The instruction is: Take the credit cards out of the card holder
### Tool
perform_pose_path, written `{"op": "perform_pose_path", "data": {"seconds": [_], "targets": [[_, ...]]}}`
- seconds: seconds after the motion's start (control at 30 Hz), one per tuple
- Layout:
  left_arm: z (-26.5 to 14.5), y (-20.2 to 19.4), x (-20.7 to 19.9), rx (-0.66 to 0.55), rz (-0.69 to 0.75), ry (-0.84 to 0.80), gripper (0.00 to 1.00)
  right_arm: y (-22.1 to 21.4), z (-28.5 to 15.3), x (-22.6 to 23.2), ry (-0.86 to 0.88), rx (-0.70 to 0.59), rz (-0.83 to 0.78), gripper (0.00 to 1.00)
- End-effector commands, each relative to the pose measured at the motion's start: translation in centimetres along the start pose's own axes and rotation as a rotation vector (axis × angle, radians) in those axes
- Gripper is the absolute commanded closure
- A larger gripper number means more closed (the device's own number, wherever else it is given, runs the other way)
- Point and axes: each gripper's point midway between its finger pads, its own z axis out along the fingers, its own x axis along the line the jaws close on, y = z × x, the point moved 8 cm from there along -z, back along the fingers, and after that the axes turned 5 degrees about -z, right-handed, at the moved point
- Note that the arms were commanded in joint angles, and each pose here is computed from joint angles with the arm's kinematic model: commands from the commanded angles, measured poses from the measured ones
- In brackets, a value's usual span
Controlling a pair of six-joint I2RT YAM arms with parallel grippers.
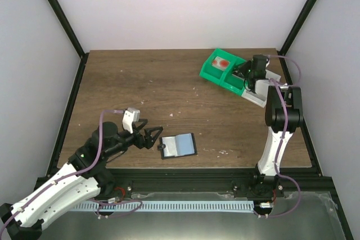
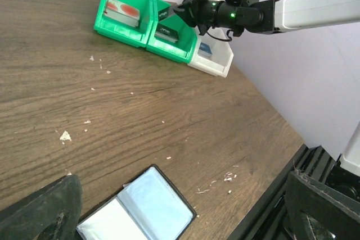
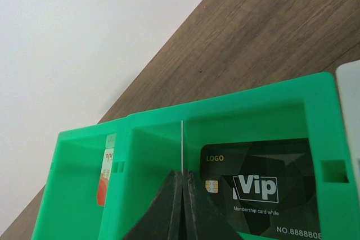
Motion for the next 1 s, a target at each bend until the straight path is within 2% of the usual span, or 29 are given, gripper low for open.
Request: {"op": "perform_pose_path", "data": {"seconds": [0.0,0.97], "targets": [[-0.3,0.1,-0.1,-0.016,0.012,-0.007,0.00,2.3,0.6,0.8,0.005,-0.061,-0.017,0.99],[-0.2,0.0,-0.2,-0.007,0.012,-0.020,0.00,1.2,1.8,-0.4,-0.036,-0.040,-0.017,0.99]]}}
